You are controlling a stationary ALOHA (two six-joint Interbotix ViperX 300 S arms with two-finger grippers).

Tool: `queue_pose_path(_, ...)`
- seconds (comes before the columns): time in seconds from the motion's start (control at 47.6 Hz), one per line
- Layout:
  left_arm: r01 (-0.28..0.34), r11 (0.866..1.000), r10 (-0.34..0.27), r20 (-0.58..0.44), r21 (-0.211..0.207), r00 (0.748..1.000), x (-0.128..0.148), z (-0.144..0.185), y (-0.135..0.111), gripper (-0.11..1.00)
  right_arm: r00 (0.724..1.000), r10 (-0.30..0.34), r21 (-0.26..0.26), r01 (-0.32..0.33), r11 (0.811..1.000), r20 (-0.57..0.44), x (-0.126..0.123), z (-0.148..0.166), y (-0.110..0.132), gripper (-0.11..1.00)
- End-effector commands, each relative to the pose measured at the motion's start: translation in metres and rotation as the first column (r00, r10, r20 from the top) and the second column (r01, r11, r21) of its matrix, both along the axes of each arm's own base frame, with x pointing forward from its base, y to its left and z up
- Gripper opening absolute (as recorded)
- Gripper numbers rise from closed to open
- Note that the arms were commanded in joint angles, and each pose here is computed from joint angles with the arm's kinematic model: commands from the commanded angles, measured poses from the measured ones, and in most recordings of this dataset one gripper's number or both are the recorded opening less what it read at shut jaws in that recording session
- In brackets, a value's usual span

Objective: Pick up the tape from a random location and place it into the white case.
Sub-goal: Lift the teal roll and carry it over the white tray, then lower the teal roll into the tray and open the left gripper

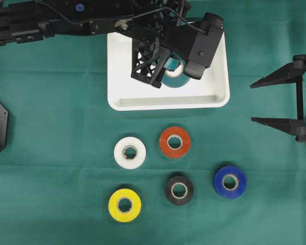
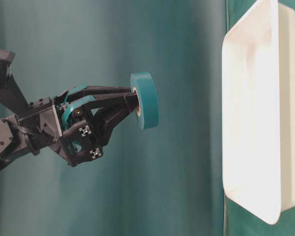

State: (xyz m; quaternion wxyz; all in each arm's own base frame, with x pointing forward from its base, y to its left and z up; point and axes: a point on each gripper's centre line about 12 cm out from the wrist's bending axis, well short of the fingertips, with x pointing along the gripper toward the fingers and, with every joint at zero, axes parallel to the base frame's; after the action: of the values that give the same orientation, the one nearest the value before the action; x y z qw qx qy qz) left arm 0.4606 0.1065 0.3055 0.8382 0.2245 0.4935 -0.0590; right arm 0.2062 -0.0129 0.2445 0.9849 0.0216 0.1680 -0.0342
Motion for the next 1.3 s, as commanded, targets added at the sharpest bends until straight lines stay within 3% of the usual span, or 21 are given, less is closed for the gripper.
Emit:
queue_pose_path(0.0, -0.002, 1.0, 0.001, 0.059, 0.012, 0.998, -0.006, 0.024, -0.001, 0.21, 1.0, 0.002, -0.002, -0.002, 1.0, 0.026, 0.004, 0.01, 0.0, 0.92)
queue_pose_path(0.609, -0.006, 1.0, 0.006, 0.047, 0.009, 0.999, -0.006, 0.016, 0.001, 0.21, 1.0, 0.002, -0.003, -0.002, 1.0, 0.027, 0.004, 0.011, 0.0, 0.92)
queue_pose_path(0.903, -0.04, 0.999, 0.04, -0.005, -0.004, 0.999, -0.005, -0.037, 0.018, 0.21, 1.0, 0.002, -0.003, -0.002, 1.0, 0.026, 0.004, 0.01, 0.0, 0.92)
queue_pose_path(1.281, -0.068, 0.998, 0.068, 0.01, 0.0, 0.998, -0.008, -0.091, 0.032, 0.21, 1.0, 0.003, -0.007, -0.003, 1.0, 0.021, 0.004, 0.009, 0.0, 0.92)
